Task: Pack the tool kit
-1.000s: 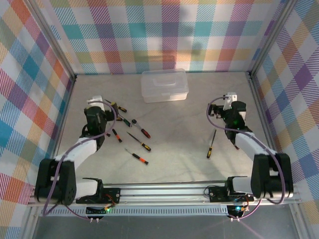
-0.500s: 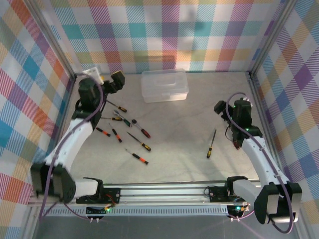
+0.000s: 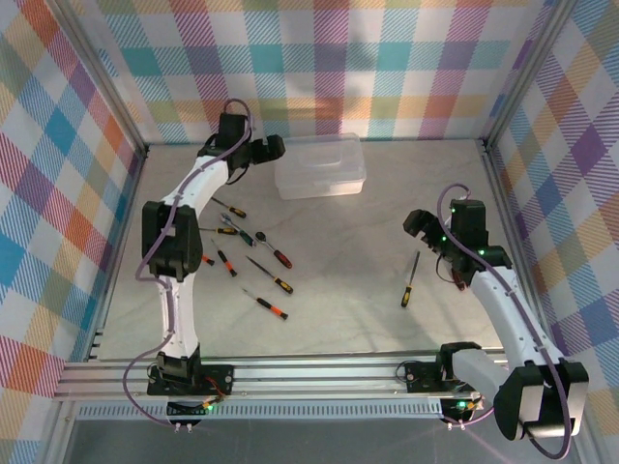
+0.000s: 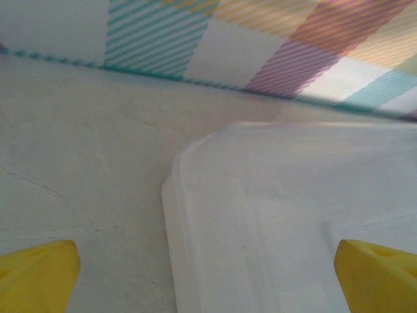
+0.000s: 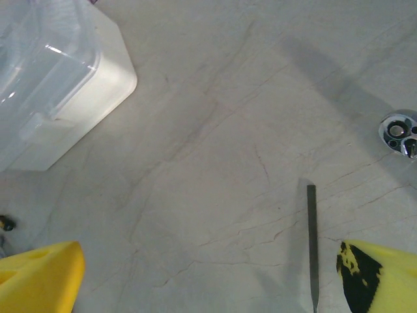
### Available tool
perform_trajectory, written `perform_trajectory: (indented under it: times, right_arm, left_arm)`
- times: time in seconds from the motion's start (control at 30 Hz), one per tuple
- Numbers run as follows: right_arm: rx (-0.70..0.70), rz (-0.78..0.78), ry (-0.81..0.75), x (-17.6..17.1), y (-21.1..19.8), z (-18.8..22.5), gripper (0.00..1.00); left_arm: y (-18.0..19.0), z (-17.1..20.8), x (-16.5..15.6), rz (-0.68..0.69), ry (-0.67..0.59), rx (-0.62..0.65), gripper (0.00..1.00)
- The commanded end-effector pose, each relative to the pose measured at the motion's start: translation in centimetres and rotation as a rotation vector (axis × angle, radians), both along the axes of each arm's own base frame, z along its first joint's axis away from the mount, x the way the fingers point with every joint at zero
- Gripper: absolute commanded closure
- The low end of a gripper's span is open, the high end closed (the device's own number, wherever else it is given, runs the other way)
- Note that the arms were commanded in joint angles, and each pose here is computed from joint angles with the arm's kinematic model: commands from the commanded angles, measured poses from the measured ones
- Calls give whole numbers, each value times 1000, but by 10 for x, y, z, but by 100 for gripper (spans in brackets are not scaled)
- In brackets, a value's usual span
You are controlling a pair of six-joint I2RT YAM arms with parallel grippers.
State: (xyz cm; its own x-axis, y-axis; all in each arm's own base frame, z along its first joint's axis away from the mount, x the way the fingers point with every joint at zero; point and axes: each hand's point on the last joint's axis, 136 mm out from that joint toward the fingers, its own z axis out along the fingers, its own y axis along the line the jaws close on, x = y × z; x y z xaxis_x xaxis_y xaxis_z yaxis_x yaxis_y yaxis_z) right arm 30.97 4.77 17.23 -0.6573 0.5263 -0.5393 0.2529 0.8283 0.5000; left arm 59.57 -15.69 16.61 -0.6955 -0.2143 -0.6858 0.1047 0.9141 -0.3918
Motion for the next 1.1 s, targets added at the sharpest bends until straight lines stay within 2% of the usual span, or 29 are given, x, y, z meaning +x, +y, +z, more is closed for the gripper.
perform_trajectory:
  times: [0.0,0.1,0.17,0.27,0.47,0.6,0.73,0.9,1.0,1.07]
  right_arm:
    - [10,62,-18,-2,9,14,1]
    - [1,58,-3,-3,7,11,1]
    - [-4,45,1,-2,5,10,1]
    - [-5,28,0,-1,3,10,1]
    - [-20,27,-5,6,2,14,1]
    - [-19,46,-3,10,5,15,1]
    - [-8,61,3,14,8,15,1]
    - [11,104,16,19,16,13,1]
    - [37,141,28,26,24,13,1]
    - [61,169,40,31,31,12,3]
  left_arm:
    - [-29,-16,-10,-99,63,13,0]
    - [-43,-31,-21,-144,93,25,3]
    - [-47,-42,-35,-159,116,83,11]
    - [-57,-60,-64,-191,142,175,11]
    - [-90,-62,-126,-239,198,116,17]
    - [-106,-53,-167,-201,248,147,19]
    - [-135,-44,-217,-199,270,101,20]
    - [-175,-1,-271,-332,185,117,16]
    - [-175,29,-272,-342,122,106,13]
    - [-164,45,-262,-309,65,172,9]
